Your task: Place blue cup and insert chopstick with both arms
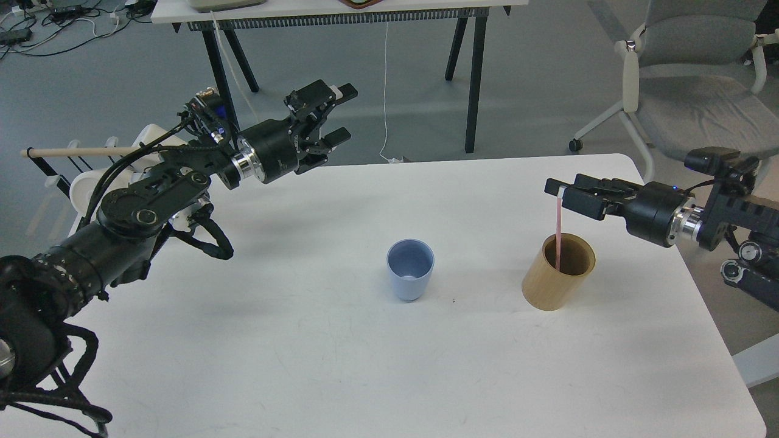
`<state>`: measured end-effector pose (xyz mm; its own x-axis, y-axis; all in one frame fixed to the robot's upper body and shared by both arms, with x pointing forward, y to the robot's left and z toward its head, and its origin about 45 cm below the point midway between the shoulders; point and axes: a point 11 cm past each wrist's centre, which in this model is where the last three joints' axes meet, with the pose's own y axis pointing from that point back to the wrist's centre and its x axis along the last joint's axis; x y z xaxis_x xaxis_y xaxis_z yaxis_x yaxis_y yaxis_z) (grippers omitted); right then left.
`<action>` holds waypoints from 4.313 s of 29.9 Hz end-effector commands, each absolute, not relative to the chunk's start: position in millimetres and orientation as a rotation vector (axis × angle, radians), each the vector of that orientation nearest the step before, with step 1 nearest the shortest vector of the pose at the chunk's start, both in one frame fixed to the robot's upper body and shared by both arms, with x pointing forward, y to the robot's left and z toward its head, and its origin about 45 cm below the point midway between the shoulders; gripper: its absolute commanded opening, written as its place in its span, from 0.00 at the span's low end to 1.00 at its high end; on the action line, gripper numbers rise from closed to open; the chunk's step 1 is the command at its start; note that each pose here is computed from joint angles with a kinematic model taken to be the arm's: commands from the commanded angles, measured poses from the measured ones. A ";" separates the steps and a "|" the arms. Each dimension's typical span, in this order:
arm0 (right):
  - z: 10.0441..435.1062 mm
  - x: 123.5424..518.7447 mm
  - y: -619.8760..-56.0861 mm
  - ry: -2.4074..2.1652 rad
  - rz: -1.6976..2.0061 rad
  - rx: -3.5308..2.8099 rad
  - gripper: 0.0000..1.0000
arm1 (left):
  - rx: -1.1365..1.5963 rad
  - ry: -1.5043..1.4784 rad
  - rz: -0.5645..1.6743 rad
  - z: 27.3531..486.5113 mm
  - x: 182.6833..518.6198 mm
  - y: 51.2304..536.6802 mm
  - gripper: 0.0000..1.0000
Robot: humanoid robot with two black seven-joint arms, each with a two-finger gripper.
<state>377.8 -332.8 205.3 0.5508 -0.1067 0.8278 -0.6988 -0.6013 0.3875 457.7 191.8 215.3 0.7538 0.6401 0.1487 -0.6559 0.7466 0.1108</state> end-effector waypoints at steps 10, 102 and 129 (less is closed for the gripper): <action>198.2 375.2 -332.7 -0.636 1.032 2.045 0.36 | 0.166 -0.079 0.720 204.5 452.6 196.5 0.99; 237.9 401.4 -121.8 -0.354 1.586 2.180 0.99 | 0.265 0.035 0.894 146.9 437.9 262.1 0.99; 285.4 436.5 -297.6 -1.490 -0.173 2.995 0.99 | 0.012 0.081 1.174 198.7 456.5 344.1 0.99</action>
